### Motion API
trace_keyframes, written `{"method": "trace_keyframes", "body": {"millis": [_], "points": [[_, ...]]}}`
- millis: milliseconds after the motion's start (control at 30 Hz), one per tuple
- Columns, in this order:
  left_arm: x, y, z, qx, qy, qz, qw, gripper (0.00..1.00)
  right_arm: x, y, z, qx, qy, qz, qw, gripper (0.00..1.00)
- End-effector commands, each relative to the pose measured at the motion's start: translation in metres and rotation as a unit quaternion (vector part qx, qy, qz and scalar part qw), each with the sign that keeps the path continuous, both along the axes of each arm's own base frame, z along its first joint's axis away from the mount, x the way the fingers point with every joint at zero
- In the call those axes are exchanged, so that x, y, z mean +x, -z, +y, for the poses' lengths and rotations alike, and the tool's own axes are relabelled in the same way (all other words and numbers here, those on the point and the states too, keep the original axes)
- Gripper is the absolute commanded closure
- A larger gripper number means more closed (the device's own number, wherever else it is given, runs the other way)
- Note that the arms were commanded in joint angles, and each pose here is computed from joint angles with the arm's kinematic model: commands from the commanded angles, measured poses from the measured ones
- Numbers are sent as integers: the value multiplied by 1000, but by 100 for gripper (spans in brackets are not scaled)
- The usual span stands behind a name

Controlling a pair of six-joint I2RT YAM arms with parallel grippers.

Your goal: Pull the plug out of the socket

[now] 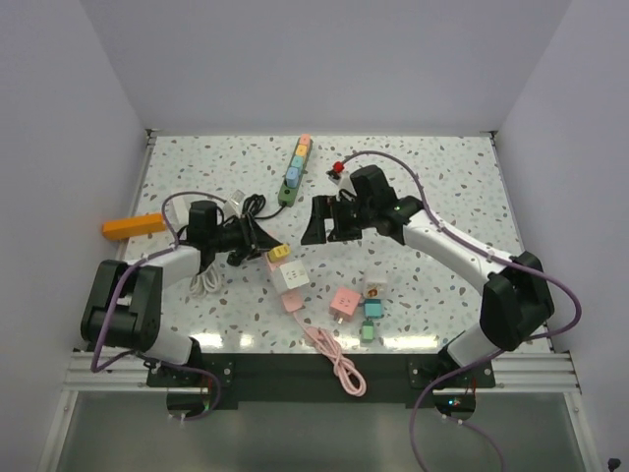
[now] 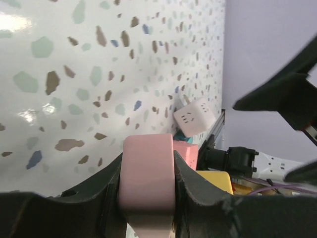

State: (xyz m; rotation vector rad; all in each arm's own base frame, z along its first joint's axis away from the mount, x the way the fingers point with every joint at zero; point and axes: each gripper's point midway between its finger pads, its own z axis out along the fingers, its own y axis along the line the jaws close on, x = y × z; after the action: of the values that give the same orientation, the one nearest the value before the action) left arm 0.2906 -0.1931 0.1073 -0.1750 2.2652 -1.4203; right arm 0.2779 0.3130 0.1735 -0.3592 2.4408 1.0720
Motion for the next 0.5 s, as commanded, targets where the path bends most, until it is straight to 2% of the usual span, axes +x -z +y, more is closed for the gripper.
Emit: {"method": "trace_keyframes", "body": {"millis": [0,200,300,467], "points": [[12,23,6,79,10,5,997,100,-13,6,-1,-56,-31,-23,998,1],[29,27,-12,100,29,14,994,100,-43,27,31,-86,-99,-32,991,1],[36,21,-18,98,29,8,995,100,-50,33,45,-79,-104,-24,991,1],[36,16,-21,88,31,8,996,100,-53,61,49,-107,-95,0,990,1]]}}
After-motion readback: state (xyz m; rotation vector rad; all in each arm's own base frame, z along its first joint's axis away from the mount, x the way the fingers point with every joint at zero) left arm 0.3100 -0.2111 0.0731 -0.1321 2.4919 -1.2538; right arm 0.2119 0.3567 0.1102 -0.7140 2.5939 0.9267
